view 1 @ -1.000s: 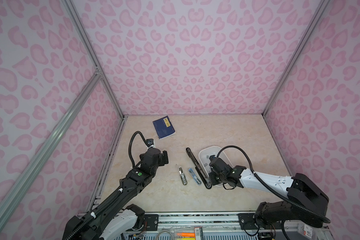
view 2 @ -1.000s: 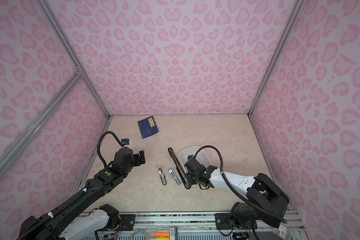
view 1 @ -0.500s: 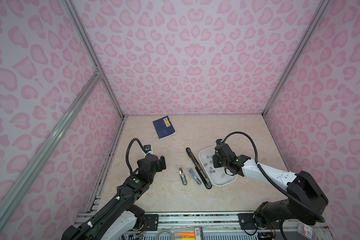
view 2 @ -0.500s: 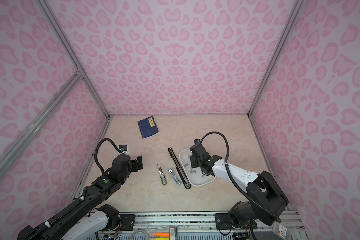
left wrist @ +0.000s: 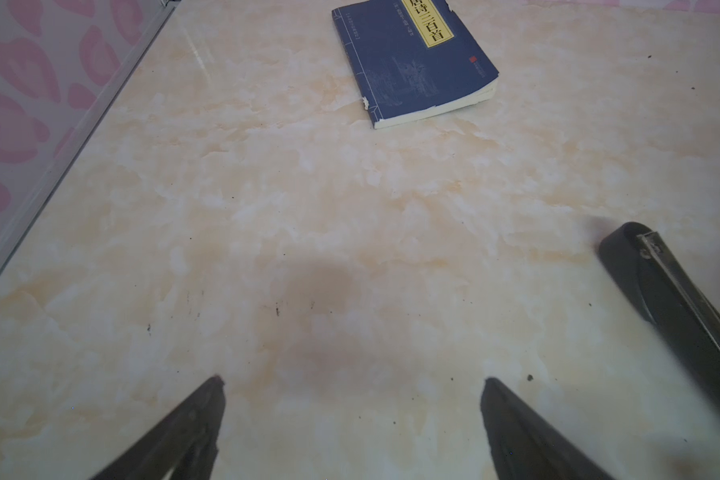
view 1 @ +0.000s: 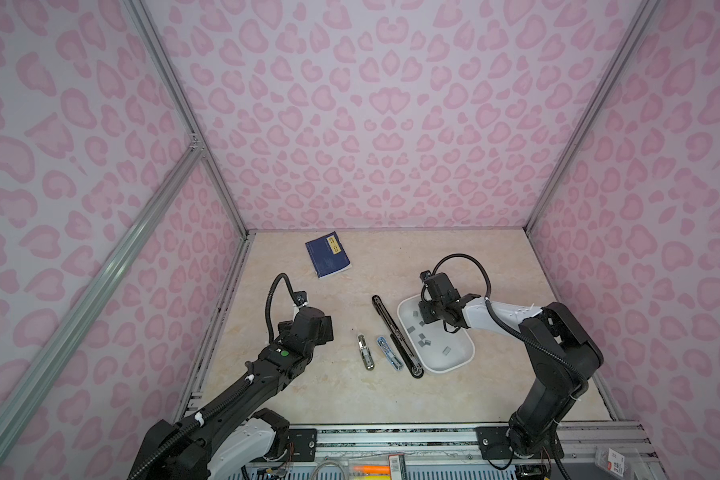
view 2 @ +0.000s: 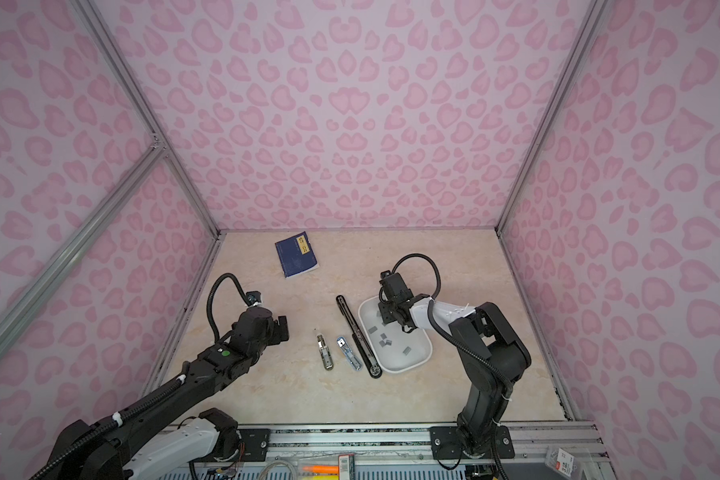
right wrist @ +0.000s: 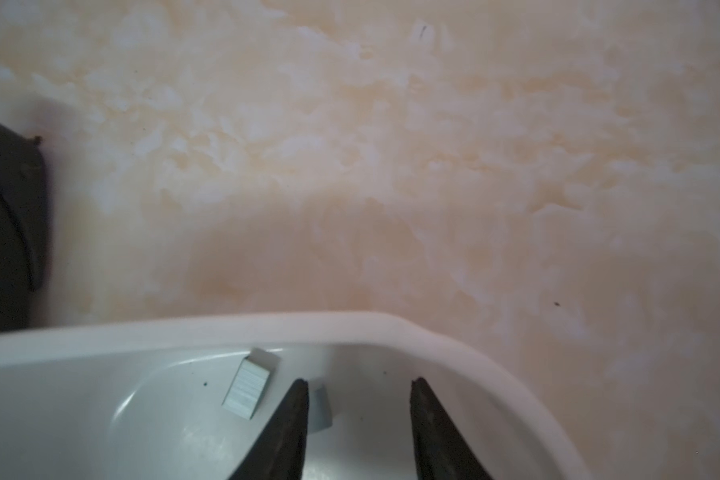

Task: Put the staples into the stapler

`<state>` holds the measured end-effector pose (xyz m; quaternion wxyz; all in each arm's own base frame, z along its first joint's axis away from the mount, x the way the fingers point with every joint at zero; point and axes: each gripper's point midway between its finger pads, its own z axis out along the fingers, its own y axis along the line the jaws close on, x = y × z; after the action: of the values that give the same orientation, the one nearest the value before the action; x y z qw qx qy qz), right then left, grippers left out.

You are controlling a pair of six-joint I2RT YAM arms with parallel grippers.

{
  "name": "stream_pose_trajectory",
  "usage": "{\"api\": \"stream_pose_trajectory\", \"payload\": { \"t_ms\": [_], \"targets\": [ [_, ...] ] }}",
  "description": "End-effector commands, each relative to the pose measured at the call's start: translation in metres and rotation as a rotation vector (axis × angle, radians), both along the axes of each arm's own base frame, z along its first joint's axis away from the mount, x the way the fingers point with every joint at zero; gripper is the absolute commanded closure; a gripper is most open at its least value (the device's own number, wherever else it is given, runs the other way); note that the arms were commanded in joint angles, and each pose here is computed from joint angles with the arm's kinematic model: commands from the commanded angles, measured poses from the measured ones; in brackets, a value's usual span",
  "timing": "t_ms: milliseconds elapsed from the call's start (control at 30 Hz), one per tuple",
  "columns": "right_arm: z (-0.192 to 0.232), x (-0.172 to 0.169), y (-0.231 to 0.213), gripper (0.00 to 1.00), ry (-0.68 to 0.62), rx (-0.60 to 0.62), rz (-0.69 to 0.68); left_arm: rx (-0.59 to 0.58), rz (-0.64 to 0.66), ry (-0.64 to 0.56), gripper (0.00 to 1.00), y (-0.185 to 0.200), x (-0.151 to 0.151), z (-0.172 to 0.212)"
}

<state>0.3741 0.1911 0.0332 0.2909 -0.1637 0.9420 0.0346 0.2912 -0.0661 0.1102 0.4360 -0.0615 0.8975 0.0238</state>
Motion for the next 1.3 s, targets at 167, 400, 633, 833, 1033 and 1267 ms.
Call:
{"api": "stream_pose_trajectory", "payload": {
  "t_ms": [167,400,633,833,1033,1267],
  "targets": [
    [-0.007,0.001,0.009,0.62,0.02,0.008,0.04,-0.013,0.02,-0.039,0.03,0.001,0.005,0.009],
    [-0.01,-0.001,0.008,0.68,0.026,-0.016,0.034,-0.024,0.018,-0.05,0.03,0.001,0.003,0.011],
    [-0.014,-0.004,0.01,0.7,0.036,-0.035,0.041,-0.024,0.018,-0.05,0.03,0.001,0.003,0.011],
    [-0.015,-0.005,0.008,0.72,0.041,-0.041,0.03,-0.023,0.017,-0.046,0.03,0.001,0.003,0.011],
    [-0.016,-0.006,0.006,0.77,0.043,-0.044,0.021,-0.025,0.017,-0.048,0.03,0.001,0.003,0.011],
    [-0.017,-0.007,0.004,0.82,0.045,-0.048,0.009,-0.027,0.016,-0.047,0.03,0.001,0.003,0.011]
  ]
}}
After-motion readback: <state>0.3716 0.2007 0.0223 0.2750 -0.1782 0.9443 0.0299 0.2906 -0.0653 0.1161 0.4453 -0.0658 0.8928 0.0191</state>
